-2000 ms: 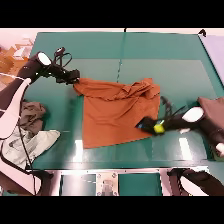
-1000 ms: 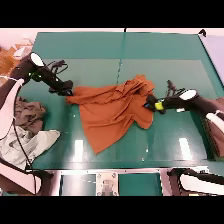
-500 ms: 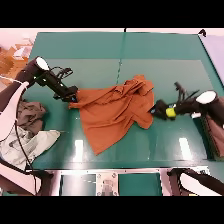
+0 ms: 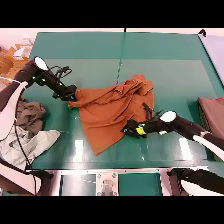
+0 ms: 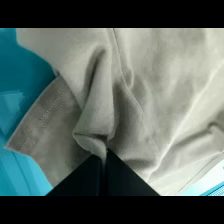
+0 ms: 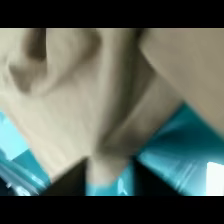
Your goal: Fold the shirts.
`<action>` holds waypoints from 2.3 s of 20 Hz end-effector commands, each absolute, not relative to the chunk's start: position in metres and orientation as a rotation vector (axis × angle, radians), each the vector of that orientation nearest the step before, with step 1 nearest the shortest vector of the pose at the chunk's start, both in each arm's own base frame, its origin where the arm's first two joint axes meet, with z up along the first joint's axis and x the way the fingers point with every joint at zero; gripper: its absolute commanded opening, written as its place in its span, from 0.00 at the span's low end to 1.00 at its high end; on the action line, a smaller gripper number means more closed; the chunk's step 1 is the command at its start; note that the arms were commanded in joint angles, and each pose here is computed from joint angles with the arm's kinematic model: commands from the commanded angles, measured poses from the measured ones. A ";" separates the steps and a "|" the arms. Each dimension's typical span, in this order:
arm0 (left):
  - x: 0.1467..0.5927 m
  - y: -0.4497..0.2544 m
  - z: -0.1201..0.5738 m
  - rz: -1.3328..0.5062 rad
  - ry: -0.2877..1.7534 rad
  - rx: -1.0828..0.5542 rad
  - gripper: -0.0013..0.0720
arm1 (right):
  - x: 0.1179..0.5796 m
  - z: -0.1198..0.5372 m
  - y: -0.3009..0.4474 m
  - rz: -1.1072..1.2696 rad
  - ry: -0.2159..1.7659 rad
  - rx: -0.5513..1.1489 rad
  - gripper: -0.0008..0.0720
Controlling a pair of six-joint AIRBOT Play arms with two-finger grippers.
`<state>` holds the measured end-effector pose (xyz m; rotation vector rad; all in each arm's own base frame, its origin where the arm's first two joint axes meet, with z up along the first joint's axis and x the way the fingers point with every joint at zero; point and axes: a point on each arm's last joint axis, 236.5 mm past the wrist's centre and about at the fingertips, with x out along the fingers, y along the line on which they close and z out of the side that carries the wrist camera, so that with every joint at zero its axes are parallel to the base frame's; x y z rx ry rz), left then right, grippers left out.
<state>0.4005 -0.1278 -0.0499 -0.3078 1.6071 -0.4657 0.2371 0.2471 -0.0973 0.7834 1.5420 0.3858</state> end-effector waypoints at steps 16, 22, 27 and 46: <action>0.235 -0.135 -0.061 -0.408 1.860 -0.379 0.05 | 0.445 -0.077 0.030 0.199 1.412 0.577 0.03; 0.289 -0.113 -0.090 -0.323 1.588 -0.271 0.06 | 0.433 -0.075 0.057 0.265 1.469 0.557 0.28; 0.363 -0.043 -0.025 -0.173 1.411 0.094 0.98 | 0.408 -0.035 0.038 0.275 1.477 0.577 0.37; 0.253 -0.099 0.010 -0.531 1.662 -0.016 0.98 | 0.297 -0.125 0.080 0.242 1.587 0.606 0.04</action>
